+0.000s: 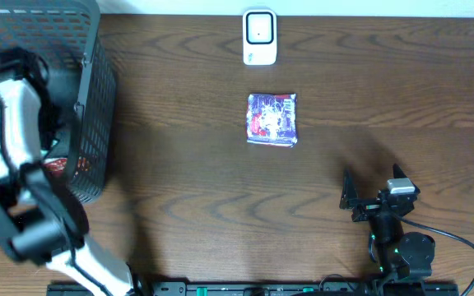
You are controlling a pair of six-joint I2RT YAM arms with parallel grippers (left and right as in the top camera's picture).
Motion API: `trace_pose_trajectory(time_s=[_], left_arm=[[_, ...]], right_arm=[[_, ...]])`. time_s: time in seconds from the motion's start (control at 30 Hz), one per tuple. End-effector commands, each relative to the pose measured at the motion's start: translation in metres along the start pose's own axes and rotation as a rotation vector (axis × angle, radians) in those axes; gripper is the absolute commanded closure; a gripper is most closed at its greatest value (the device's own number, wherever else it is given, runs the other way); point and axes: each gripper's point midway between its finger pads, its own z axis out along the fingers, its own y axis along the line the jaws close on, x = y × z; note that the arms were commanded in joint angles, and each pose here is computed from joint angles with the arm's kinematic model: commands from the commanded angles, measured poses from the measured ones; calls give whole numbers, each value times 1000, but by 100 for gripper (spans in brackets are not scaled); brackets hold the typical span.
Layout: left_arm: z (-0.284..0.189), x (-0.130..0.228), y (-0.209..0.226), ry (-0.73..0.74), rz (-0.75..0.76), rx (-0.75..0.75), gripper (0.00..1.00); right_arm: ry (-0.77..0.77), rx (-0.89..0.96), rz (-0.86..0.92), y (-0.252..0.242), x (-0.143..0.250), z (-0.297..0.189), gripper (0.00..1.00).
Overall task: Scan the item barcode
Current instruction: 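Reach the left gripper back into the basket toward the orange snack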
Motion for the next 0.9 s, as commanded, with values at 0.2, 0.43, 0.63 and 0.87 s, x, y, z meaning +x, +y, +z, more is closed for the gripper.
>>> trace_pose_trajectory(time_s=[0.2, 0.43, 0.63, 0.87], left_arm=[[-116, -42, 16, -175, -111, 282, 44], [-67, -15, 23, -96, -62, 148, 2], [-14, 4, 18, -25, -36, 26, 2], [37, 37, 16, 113, -25, -96, 2]], right_arm=[[-1, -2, 14, 0, 1, 0, 1], [-1, -2, 14, 0, 1, 0, 1], [-1, -2, 14, 0, 1, 0, 1], [-1, -2, 15, 0, 1, 0, 1]])
